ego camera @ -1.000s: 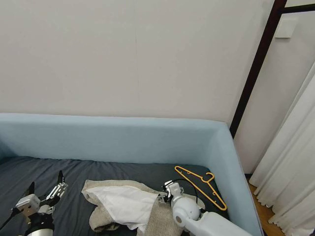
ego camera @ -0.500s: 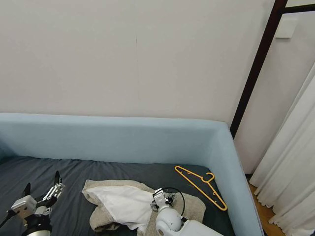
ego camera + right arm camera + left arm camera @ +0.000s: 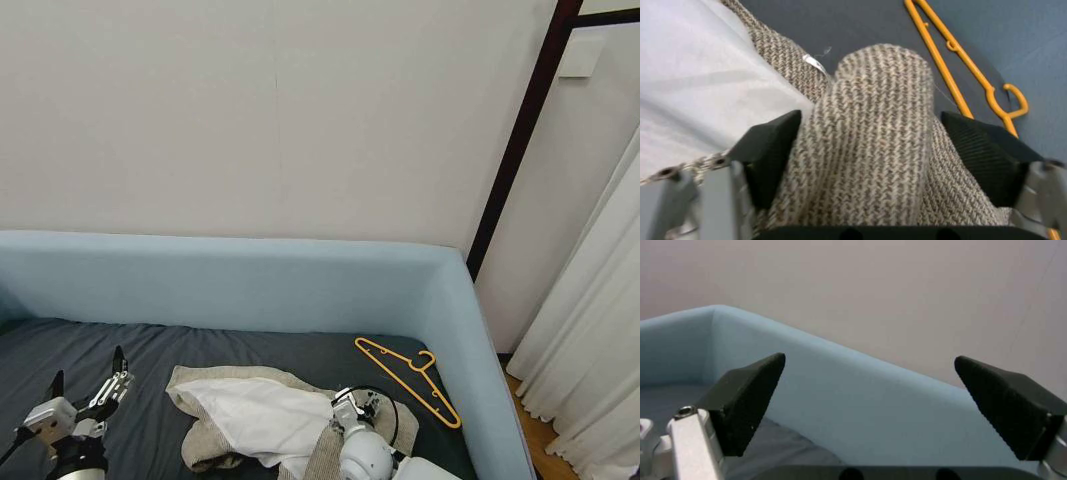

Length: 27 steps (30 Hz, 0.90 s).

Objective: Pick up the clothes from the sofa and hang them on the clothes hanger.

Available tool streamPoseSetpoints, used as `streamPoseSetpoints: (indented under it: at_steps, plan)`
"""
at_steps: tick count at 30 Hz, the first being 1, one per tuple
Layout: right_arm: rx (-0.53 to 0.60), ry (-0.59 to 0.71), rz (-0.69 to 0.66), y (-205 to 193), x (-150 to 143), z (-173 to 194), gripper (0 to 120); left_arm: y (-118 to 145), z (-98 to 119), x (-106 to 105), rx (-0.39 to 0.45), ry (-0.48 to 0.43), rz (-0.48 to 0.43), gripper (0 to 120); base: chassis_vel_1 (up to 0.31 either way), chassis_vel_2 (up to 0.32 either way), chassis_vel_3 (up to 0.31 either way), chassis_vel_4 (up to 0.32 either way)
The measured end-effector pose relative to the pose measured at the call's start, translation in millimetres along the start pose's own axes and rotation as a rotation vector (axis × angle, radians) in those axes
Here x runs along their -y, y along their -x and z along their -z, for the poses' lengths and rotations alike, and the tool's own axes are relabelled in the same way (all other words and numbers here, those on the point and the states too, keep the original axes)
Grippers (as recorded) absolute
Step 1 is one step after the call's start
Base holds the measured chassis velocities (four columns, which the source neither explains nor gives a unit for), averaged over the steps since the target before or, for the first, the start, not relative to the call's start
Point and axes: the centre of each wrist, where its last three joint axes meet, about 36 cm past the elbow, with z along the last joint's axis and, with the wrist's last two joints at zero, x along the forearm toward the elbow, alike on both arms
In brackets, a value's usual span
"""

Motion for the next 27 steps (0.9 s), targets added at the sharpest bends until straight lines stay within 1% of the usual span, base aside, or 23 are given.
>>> streamPoseSetpoints:
  at_steps: [2,3,5,7,9,10,11,12,13,16,18,21,22,23,25,27]
  plan:
    - [0.002,0.002,0.000,0,1,0,79,0,0,0,0.000,0.000,0.000,100,0.000,0.000,0.000,0.000]
    - [0.007,0.008,0.000,1,3,-2,72,0,0,0,0.000,0.002,-0.001,100,0.000,0.000,0.000,0.000]
    - [0.023,0.016,0.000,2,5,-5,62,0,0,-1,0.000,0.004,0.000,100,0.000,0.000,0.000,0.000]
    - [0.028,0.018,-0.001,2,6,-7,61,-1,0,-1,0.000,0.004,0.000,100,0.000,0.000,0.000,0.000]
    - [0.039,0.024,0.001,2,9,-10,52,-1,0,-1,0.001,0.004,0.001,100,0.000,0.000,0.000,0.000]
    - [0.055,0.033,0.005,1,12,-13,46,-1,0,-1,0.001,0.005,0.000,100,0.000,0.000,0.000,0.000]
    - [0.060,0.036,0.008,0,12,-13,44,-1,0,-1,0.000,0.004,0.000,100,0.000,0.000,0.000,0.000]
    - [0.076,0.043,0.014,0,15,-15,38,-1,0,-1,0.000,0.004,-0.001,100,0.000,0.000,0.000,0.000]
    - [0.076,0.043,0.014,0,15,-15,38,-1,0,-1,0.000,0.004,-0.001,100,0.000,0.000,0.000,0.000]
    - [0.128,0.067,0.031,2,26,-23,23,-1,0,0,0.000,0.003,-0.002,100,0.000,0.000,0.000,0.000]
    - [0.131,0.067,0.032,2,27,-24,22,-1,-1,0,-0.001,0.002,-0.002,100,0.000,0.000,0.000,0.000]
    - [0.174,0.087,0.047,4,35,-30,5,-1,-3,0,-0.005,0.000,-0.001,100,0.000,0.000,0.000,0.000]
    - [0.200,0.100,0.055,6,38,-32,4,0,-4,0,-0.007,0.000,0.000,100,0.000,0.000,0.000,0.000]
    - [0.200,0.100,0.055,6,38,-32,4,0,-4,0,-0.007,0.000,0.000,100,0.000,0.000,0.000,0.000]
    - [0.269,0.134,0.078,7,42,-32,4,0,-7,-1,-0.010,0.000,0.003,100,0.000,0.000,0.000,0.000]
    - [0.363,0.176,0.107,10,49,-29,4,1,-9,-1,-0.013,0.002,0.004,100,0.000,0.000,0.000,0.000]
